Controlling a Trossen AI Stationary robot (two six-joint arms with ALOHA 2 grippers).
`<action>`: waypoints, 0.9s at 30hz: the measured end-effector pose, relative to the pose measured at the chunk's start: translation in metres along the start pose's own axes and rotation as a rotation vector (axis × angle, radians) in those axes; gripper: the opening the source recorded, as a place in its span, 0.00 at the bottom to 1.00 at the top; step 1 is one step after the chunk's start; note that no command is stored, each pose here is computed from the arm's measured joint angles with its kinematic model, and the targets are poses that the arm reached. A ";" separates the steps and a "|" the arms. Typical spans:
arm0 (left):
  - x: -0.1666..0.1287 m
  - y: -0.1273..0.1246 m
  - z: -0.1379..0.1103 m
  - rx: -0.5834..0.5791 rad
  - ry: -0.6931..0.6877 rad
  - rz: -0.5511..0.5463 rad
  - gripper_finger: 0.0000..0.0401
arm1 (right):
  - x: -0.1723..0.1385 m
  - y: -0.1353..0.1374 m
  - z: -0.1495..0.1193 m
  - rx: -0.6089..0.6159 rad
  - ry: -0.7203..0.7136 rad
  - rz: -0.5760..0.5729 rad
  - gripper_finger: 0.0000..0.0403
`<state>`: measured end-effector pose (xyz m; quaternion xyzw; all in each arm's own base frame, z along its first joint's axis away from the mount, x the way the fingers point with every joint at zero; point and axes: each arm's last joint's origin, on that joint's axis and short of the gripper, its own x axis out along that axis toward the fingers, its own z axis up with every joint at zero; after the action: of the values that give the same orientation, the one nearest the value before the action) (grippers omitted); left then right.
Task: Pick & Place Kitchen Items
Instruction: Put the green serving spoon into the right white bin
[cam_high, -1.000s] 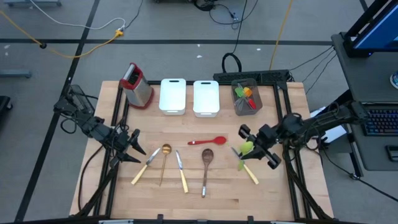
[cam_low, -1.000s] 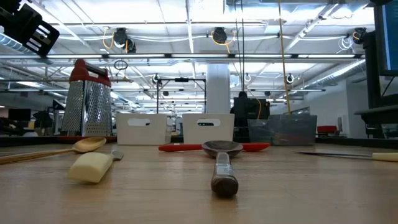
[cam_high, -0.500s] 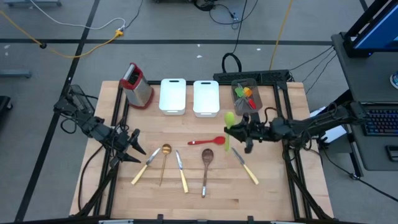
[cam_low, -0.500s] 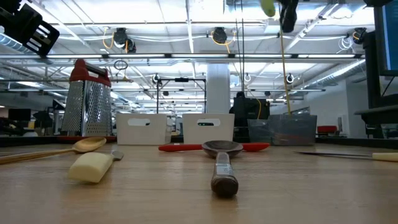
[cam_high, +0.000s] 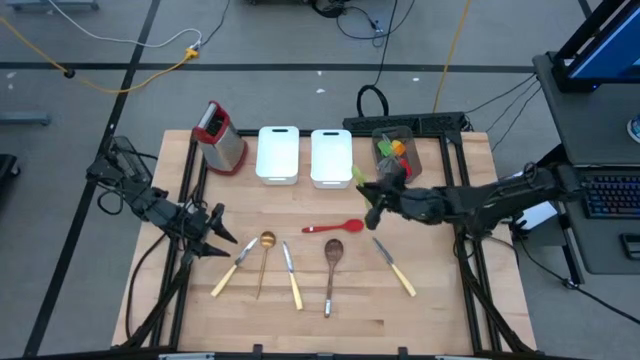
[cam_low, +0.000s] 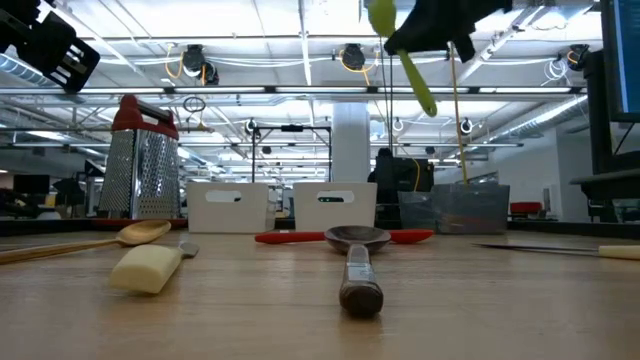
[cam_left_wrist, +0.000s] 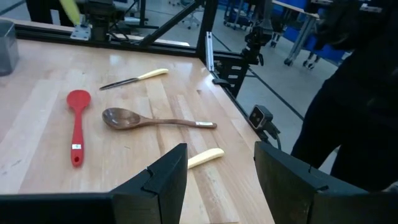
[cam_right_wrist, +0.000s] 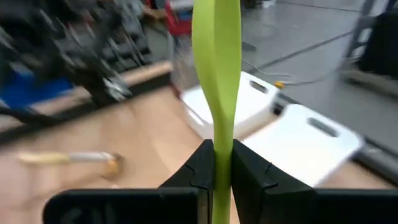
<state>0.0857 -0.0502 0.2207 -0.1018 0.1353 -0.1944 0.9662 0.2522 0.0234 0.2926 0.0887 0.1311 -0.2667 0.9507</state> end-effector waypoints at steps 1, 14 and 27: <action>0.000 0.000 0.000 0.000 0.000 0.000 0.48 | 0.005 -0.001 0.001 -0.041 0.023 -0.022 0.06; 0.000 0.000 0.000 0.001 0.005 0.002 0.48 | 0.064 -0.024 0.041 -0.336 0.086 -0.094 0.06; 0.000 0.001 0.000 0.000 0.000 0.016 0.48 | 0.128 -0.087 0.054 -0.009 0.175 -0.045 0.06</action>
<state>0.0858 -0.0498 0.2204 -0.1005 0.1359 -0.1868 0.9677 0.3224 -0.1242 0.2976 0.1045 0.2169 -0.2788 0.9297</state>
